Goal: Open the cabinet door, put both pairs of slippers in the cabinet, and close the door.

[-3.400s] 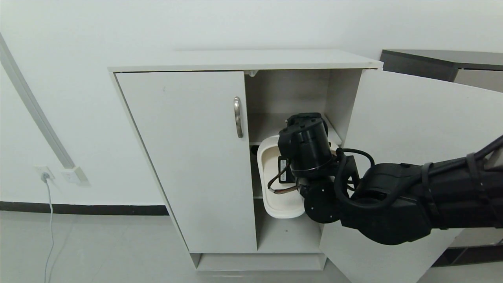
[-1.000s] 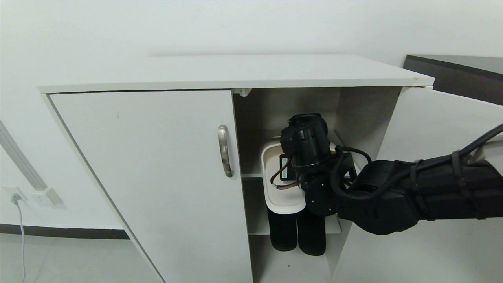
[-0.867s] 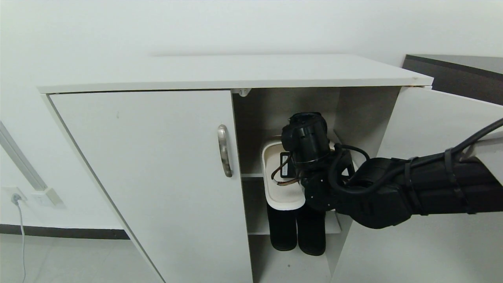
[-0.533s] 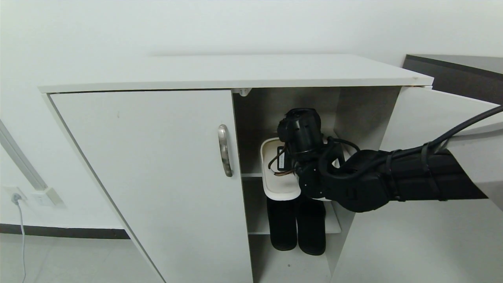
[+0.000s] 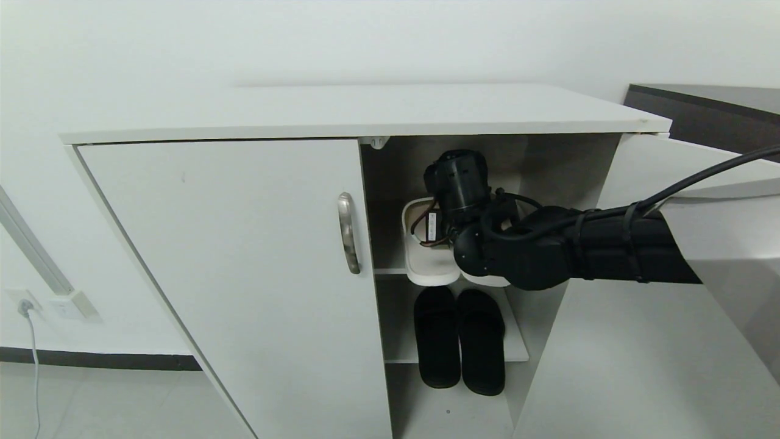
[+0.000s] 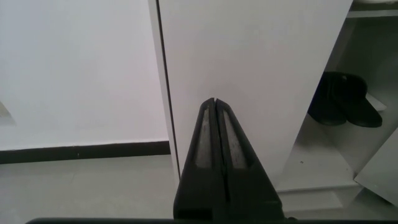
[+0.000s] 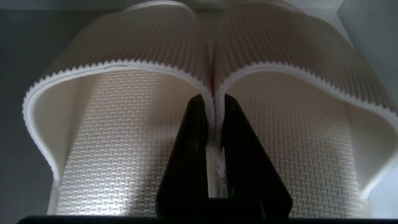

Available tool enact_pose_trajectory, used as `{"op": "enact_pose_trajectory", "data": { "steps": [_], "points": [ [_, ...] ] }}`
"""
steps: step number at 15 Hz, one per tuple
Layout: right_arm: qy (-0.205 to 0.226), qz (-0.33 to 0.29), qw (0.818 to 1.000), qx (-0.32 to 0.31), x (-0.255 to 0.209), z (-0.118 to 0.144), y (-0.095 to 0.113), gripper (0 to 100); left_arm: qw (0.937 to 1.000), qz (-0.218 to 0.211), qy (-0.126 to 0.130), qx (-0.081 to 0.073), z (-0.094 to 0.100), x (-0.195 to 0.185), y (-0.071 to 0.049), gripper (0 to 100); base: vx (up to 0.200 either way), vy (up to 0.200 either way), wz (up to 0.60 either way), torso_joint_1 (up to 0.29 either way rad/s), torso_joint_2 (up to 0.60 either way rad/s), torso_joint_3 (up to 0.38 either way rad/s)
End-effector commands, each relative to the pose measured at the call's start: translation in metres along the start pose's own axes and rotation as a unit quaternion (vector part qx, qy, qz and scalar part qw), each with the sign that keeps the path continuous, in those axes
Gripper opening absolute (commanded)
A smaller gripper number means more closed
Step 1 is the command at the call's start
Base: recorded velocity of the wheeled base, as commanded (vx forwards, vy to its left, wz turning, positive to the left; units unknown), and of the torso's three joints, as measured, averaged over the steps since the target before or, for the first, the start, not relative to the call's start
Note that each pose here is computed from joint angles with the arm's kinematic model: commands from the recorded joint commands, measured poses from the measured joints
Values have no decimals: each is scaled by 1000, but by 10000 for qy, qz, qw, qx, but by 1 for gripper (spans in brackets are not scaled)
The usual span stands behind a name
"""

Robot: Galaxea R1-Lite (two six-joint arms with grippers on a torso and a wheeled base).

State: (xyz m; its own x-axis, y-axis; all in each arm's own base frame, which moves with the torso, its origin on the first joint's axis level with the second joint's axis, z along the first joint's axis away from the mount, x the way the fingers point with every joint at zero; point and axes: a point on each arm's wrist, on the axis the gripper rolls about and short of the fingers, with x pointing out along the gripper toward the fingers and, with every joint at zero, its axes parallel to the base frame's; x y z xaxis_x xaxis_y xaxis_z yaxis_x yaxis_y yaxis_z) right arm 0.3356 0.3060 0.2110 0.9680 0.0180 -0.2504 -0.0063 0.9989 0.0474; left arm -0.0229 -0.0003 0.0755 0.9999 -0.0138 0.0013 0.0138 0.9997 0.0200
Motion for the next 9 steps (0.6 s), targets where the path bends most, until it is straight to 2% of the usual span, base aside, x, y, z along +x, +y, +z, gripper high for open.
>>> {"op": "enact_pose_trajectory", "data": {
  "steps": [1, 9],
  "points": [
    [-14, -29, 10000, -7, 5, 1, 0, 0, 10000, 0, 6, 0, 0, 0, 0, 0, 0, 0, 0, 0, 0, 0],
    [84, -236, 9997, -80, 21, -4, -9, 0, 10000, 0, 6, 0, 0, 0, 0, 0, 0, 0, 0, 0, 0, 0]
  ]
}}
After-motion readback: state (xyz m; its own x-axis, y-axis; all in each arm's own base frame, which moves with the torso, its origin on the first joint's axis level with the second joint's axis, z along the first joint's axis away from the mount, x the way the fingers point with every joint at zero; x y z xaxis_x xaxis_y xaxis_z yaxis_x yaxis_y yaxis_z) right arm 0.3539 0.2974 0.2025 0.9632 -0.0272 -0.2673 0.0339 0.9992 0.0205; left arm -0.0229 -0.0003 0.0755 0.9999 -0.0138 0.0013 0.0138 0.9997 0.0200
